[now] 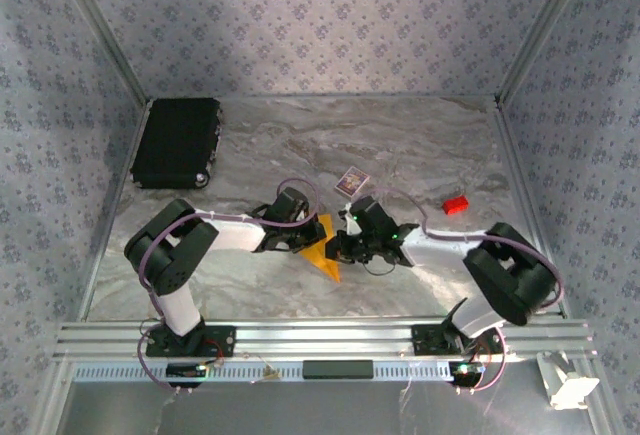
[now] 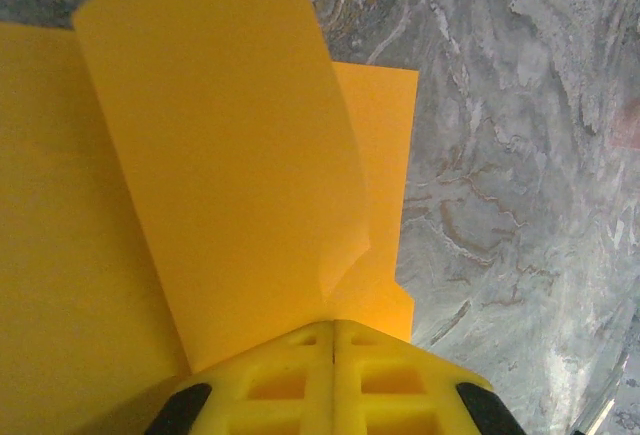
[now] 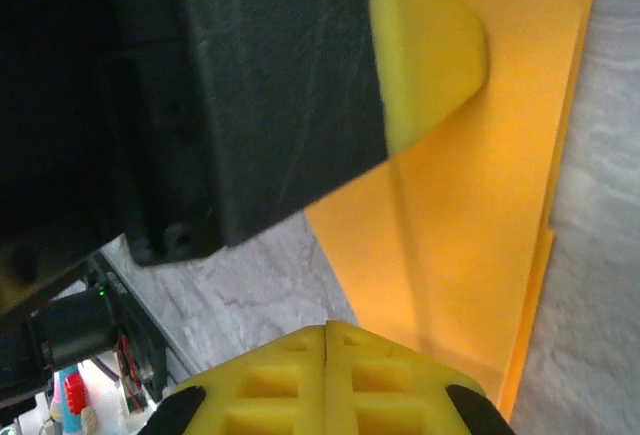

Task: Fold a paper plane with a square sheet of paper (pick it up from the middle)
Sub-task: Fourth fold the wing at the center of the table.

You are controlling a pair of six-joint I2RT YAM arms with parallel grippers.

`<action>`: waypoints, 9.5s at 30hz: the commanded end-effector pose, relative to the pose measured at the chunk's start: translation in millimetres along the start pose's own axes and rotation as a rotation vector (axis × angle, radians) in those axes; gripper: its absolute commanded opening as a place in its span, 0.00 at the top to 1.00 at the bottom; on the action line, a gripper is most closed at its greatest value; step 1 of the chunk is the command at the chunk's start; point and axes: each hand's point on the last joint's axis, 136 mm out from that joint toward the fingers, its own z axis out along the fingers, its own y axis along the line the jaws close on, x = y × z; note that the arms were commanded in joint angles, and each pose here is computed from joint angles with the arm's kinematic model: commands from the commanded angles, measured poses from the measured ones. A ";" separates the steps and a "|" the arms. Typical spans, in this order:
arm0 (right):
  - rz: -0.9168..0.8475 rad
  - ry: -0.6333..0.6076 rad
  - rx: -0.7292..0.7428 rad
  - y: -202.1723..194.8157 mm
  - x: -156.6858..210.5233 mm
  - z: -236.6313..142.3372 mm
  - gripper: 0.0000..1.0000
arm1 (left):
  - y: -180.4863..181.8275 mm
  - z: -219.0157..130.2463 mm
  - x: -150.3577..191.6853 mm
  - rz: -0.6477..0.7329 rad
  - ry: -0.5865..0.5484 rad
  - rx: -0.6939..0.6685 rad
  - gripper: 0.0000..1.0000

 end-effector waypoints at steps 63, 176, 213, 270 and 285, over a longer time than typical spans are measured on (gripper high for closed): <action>0.094 0.187 0.297 -109.2 58.7 1.3 1.00 | 43.2 3.8 -92.0 -0.075 -0.035 -0.065 1.00; -0.098 -0.038 0.000 -29.2 36.4 -62.9 0.96 | 55.7 14.4 -14.3 0.079 0.108 -0.078 1.00; 0.085 -0.007 -0.053 -1.8 -17.4 -12.3 0.97 | 53.6 12.6 -18.4 0.098 0.106 -0.058 1.00; 0.183 0.091 0.117 -77.0 37.4 7.4 1.00 | 43.6 4.9 -48.5 0.101 0.056 -0.042 1.00; 0.178 0.112 0.112 -75.2 40.3 8.4 1.00 | 61.1 -8.1 -88.7 0.045 0.003 -0.060 1.00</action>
